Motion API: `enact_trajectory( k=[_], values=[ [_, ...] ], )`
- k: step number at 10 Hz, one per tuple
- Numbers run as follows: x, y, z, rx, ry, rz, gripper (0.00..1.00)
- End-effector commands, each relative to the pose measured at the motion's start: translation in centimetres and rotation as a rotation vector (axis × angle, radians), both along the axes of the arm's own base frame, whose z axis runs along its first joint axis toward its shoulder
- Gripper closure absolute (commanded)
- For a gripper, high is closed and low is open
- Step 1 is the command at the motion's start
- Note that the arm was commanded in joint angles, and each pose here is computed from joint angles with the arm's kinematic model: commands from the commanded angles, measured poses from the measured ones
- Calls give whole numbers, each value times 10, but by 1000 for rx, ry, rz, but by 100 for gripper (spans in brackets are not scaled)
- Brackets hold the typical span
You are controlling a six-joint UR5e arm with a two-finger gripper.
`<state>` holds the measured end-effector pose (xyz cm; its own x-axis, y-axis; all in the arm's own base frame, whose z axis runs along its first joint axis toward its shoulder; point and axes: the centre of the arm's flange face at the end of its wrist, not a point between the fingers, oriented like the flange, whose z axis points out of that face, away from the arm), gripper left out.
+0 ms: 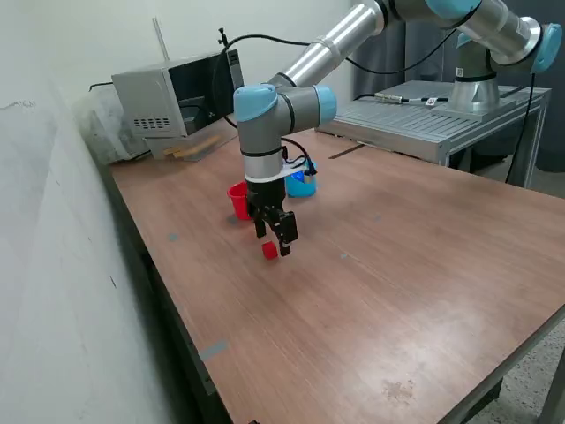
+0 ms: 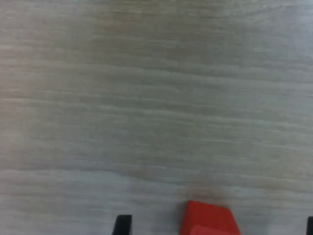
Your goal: Place red objects in the red bin, and blue objects in the blue bin.
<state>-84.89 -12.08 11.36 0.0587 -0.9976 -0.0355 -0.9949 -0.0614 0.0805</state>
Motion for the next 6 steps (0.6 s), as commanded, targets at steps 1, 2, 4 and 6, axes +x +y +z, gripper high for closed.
enact_trajectory(
  k=[1,2,4,6],
  values=[
    [-3,4,4,4,21,-11,0],
    [-4,3,4,3,25,-13,0],
    [-4,1,3,2,31,-22,100],
    [-3,4,-1,0,40,-66,100]
  ],
)
